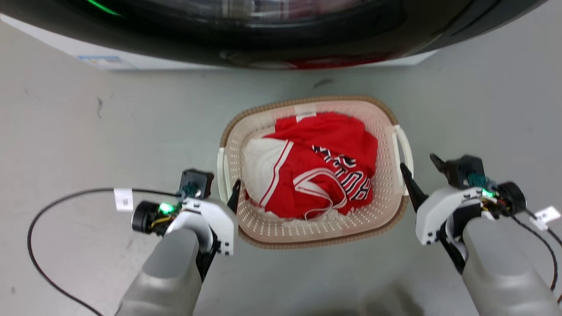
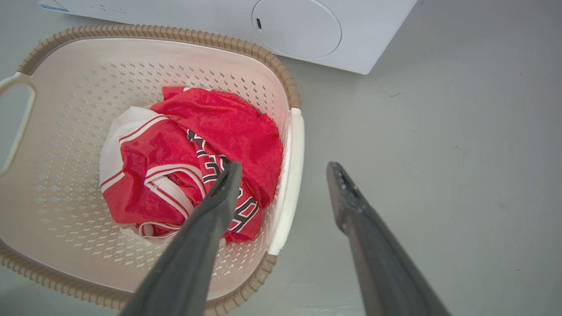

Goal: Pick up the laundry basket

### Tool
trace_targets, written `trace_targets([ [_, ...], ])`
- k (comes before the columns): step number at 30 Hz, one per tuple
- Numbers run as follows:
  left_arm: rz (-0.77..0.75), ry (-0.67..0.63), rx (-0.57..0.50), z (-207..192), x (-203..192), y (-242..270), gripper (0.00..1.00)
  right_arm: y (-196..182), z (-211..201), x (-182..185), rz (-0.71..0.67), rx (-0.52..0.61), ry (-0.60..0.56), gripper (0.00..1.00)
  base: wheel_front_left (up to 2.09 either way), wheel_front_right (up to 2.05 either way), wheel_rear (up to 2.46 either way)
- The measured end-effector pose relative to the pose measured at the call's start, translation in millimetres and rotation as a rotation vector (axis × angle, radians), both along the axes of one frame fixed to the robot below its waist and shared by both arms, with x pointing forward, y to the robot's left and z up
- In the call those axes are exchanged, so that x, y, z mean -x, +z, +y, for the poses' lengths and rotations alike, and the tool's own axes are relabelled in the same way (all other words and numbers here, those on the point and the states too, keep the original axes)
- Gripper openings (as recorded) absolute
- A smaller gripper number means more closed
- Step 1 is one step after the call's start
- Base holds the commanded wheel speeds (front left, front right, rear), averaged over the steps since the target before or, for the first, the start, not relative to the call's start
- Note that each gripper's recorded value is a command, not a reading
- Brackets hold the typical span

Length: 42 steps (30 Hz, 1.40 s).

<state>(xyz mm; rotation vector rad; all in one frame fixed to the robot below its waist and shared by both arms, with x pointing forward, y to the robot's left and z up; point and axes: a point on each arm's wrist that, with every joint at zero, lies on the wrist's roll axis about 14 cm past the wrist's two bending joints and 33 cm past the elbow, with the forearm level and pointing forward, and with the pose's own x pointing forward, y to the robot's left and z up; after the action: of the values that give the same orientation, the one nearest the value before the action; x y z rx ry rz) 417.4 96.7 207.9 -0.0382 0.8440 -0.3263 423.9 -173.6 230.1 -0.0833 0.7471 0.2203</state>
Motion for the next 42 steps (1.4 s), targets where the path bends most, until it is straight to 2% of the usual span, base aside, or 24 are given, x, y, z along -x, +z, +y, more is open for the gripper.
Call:
trace_targets([
  [13,0.082,-0.014,-0.006,0.9,0.4,-39.5,1.0,-60.8,4.4,14.0,0.193,0.002,0.012,1.0,0.0,0.0,0.0],
  [24,0.136,-0.018,-0.005,-2.9,0.5,-67.6,1.0,-89.9,13.7,12.0,0.262,-0.004,0.034,1.0,0.0,0.0,0.0],
  [25,0.14,-0.023,-0.006,-3.6,0.6,-69.1,1.0,-92.1,13.8,14.0,0.271,-0.003,0.035,0.9,0.0,0.0,0.0],
  [26,0.145,-0.032,-0.008,-4.3,1.5,-70.8,0.5,-93.7,14.1,15.7,0.279,-0.001,0.039,0.21,0.0,0.0,0.0],
  [27,0.145,-0.039,-0.01,-5.0,1.6,-71.6,0.07,-94.7,14.3,16.1,0.282,0.001,0.043,0.0,0.0,0.0,0.0],
  [28,0.147,-0.043,-0.011,-5.5,1.6,-72.3,0.0,-95.4,14.6,16.2,0.285,0.002,0.046,0.0,0.0,0.0,0.0],
  [35,0.146,-0.042,-0.02,-4.2,-1.9,-70.4,0.0,-93.0,19.3,15.6,0.288,-0.007,0.046,0.0,0.0,0.0,0.0],
  [42,0.151,-0.033,-0.017,-3.5,5.9,-55.4,0.0,-75.1,24.0,18.7,0.274,-0.008,0.063,0.0,0.0,0.0,0.0],
])
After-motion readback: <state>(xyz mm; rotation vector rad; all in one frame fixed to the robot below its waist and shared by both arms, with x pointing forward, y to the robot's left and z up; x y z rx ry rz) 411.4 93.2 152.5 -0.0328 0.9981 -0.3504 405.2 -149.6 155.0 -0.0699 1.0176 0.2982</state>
